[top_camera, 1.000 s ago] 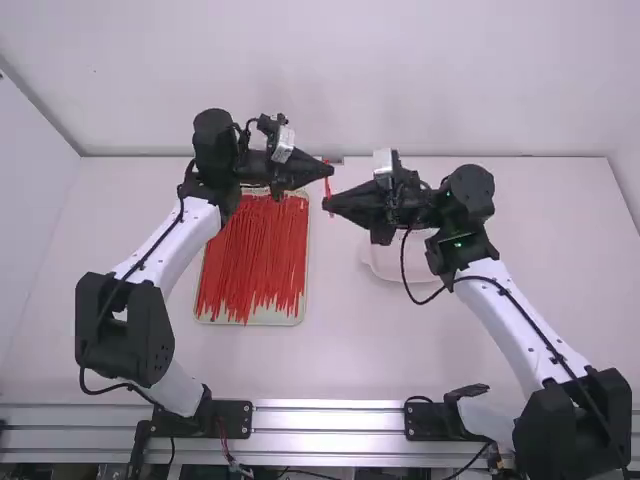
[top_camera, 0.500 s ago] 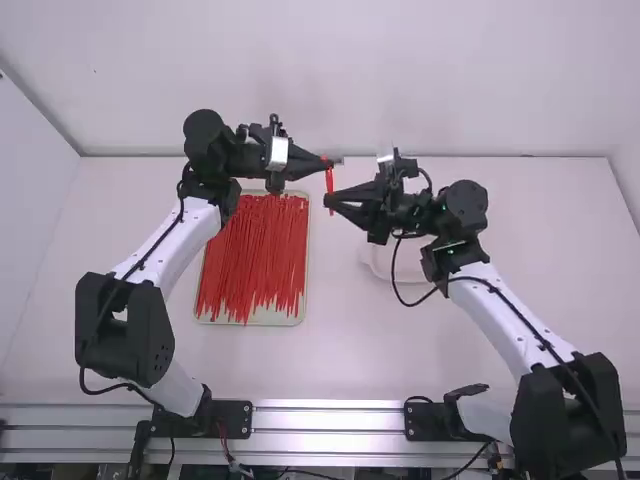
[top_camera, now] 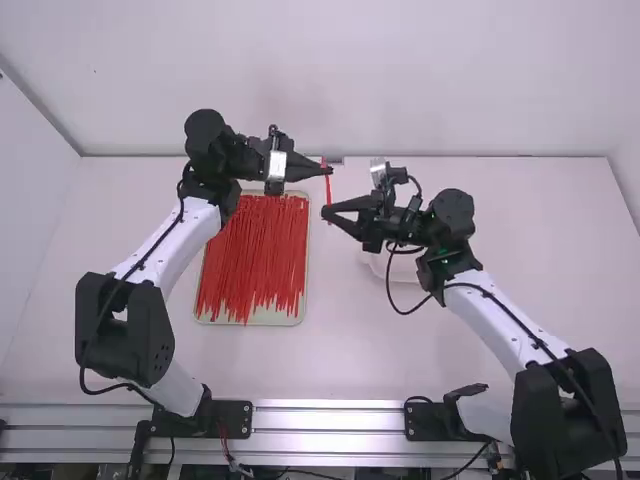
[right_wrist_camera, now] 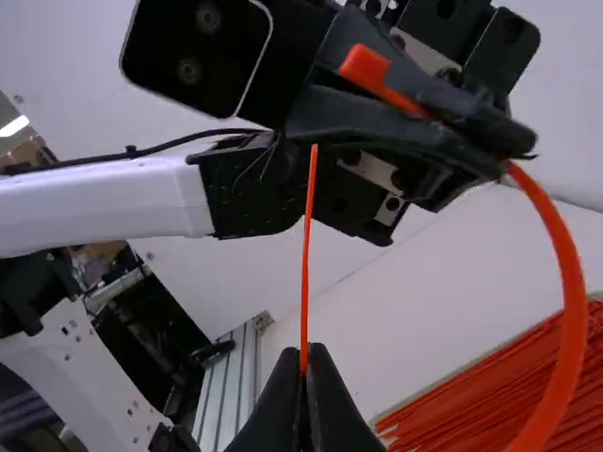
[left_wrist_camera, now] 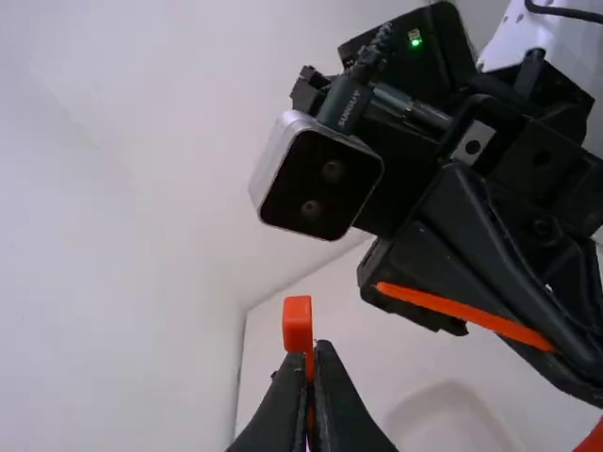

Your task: Fasten the cable tie

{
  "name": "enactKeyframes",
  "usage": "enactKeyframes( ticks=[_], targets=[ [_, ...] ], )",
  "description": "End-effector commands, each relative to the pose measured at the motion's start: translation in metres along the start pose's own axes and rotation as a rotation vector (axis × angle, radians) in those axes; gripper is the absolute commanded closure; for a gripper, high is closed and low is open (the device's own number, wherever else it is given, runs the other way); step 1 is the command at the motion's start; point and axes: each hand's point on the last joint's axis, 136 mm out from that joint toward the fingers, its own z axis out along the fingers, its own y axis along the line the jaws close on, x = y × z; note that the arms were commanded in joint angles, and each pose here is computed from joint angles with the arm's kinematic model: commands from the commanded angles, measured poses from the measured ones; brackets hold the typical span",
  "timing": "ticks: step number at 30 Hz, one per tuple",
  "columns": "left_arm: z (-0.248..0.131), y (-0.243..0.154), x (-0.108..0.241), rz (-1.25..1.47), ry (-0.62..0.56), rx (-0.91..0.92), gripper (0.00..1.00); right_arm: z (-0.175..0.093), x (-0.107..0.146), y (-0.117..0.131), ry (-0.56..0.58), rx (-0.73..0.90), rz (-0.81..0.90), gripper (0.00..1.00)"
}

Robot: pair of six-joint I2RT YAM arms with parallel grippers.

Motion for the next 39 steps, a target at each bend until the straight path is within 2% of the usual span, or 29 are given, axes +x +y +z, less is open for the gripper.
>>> enactKeyframes(
  ticks=[1, 8, 14, 22, 39],
  targets=[
    [0.001, 0.000, -0.010, 0.069, -0.015, 0.025, 0.98, 0.004, 0.001, -0.001, -0.007, 0.007, 0.014, 1.00],
    [0.001, 0.001, -0.010, 0.069, -0.013, 0.022, 0.98, 0.007, -0.004, 0.000, -0.039, 0.018, 0.025, 1.00],
    [0.001, 0.001, -0.010, 0.073, -0.014, 0.022, 0.98, 0.007, -0.011, -0.009, -0.082, 0.064, 0.077, 1.00],
    [0.002, -0.004, -0.011, 0.168, -0.028, 0.048, 0.98, 0.014, -0.006, -0.002, -0.068, 0.045, 0.084, 1.00],
    [0.001, 0.002, -0.009, 0.193, -0.011, 0.015, 0.98, 0.018, -0.002, 0.001, -0.054, 0.033, 0.093, 1.00]
  ],
)
